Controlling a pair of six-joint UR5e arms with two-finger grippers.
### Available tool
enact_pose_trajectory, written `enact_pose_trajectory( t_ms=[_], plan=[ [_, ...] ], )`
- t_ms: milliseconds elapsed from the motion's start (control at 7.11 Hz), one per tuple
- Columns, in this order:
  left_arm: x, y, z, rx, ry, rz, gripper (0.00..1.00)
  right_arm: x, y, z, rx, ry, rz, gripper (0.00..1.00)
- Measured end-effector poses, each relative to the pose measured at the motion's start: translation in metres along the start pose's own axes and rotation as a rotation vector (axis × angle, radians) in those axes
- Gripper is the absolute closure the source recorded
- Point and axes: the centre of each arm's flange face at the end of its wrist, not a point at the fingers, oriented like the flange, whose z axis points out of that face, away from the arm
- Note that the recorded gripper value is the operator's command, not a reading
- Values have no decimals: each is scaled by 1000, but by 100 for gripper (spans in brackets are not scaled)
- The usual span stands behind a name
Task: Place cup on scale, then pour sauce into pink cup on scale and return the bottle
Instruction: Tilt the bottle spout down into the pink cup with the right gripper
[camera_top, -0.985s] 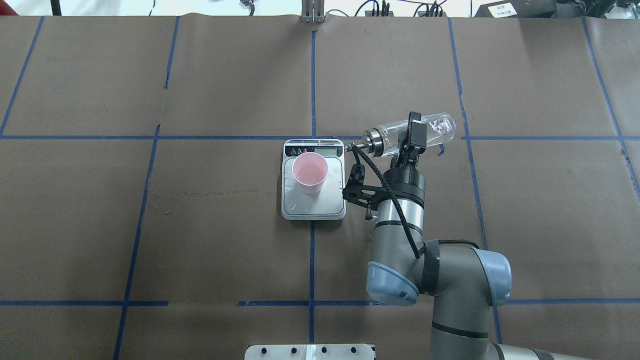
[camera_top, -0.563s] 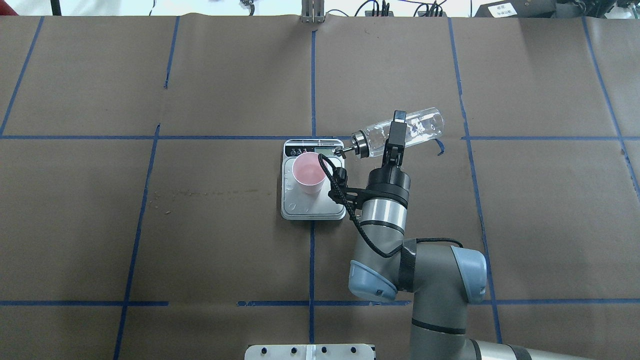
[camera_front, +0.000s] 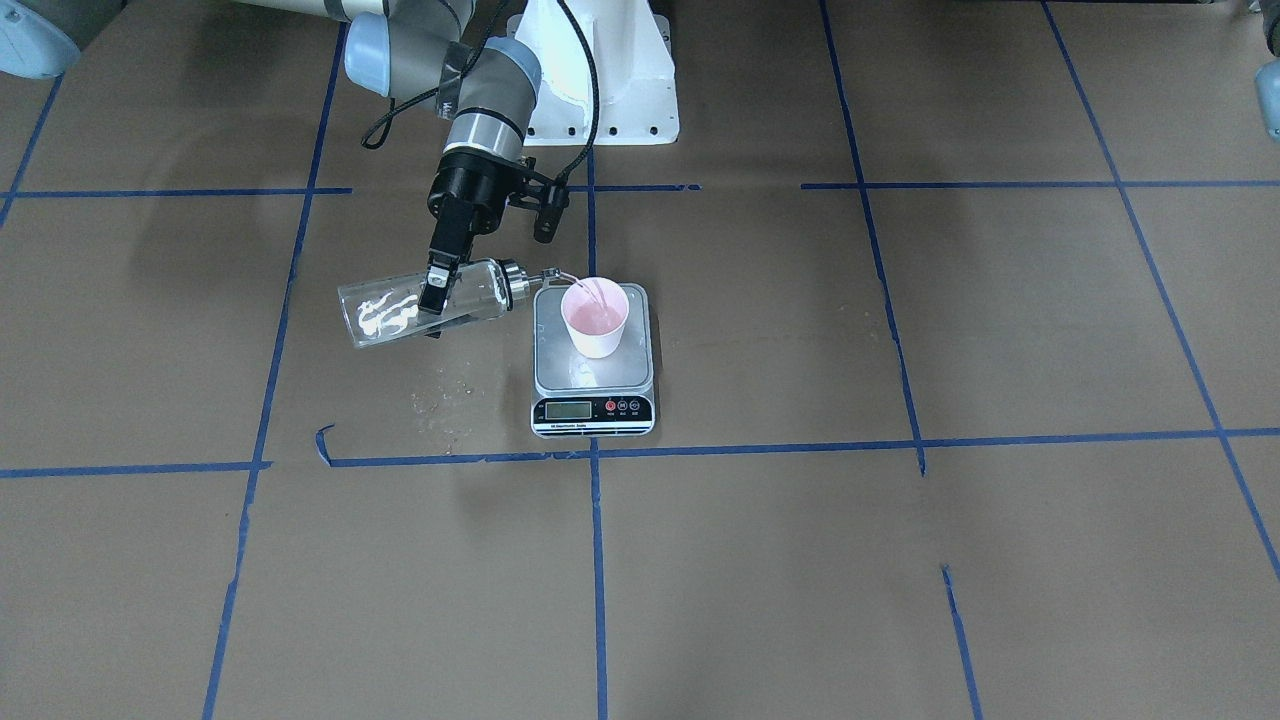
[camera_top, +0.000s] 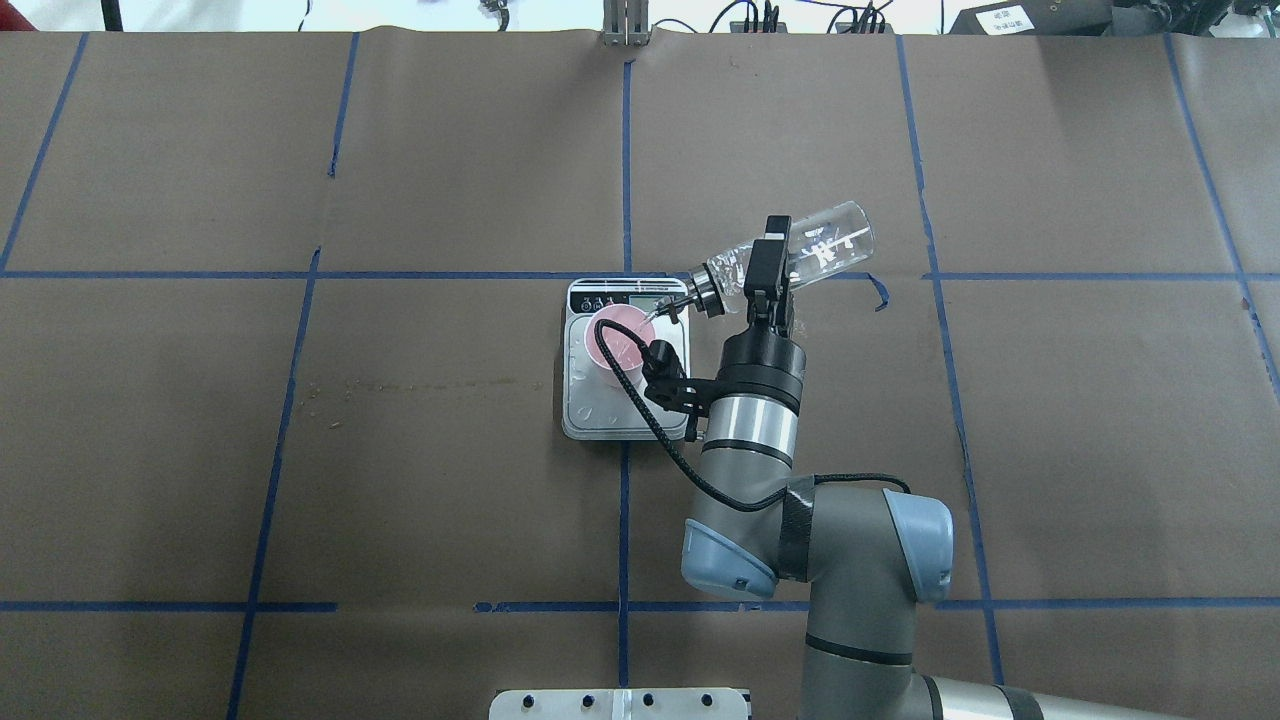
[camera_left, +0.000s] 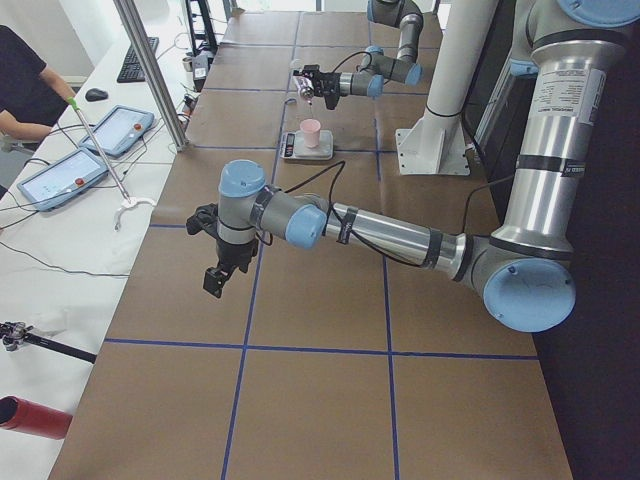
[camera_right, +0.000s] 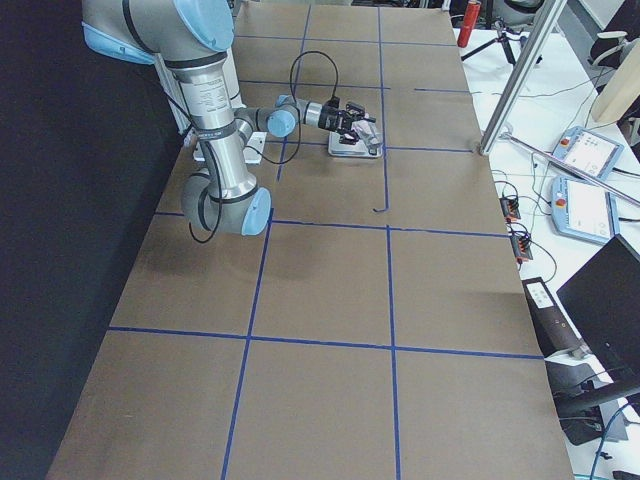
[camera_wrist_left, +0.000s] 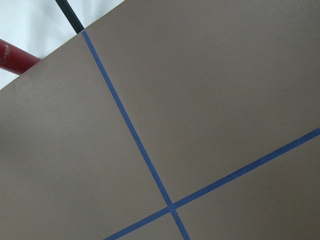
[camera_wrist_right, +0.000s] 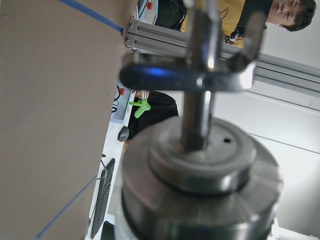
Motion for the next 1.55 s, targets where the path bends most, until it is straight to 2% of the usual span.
enact_pose_trajectory(
  t_ms=[422,704,985,1548],
  plan=[
    [-10,4,13,11,-3,6,0,2,-2,0,-4,43,-114,100],
    [-13,5,17,18,-4,7,0,9,-5,-1,4,36,-90,100],
    [-13,3,16,23,-5,9,0,11,-7,-2,27,-16,4,100],
    [-16,3,14,27,-8,6,0,1,-9,-1,53,-113,287,100]
  ],
)
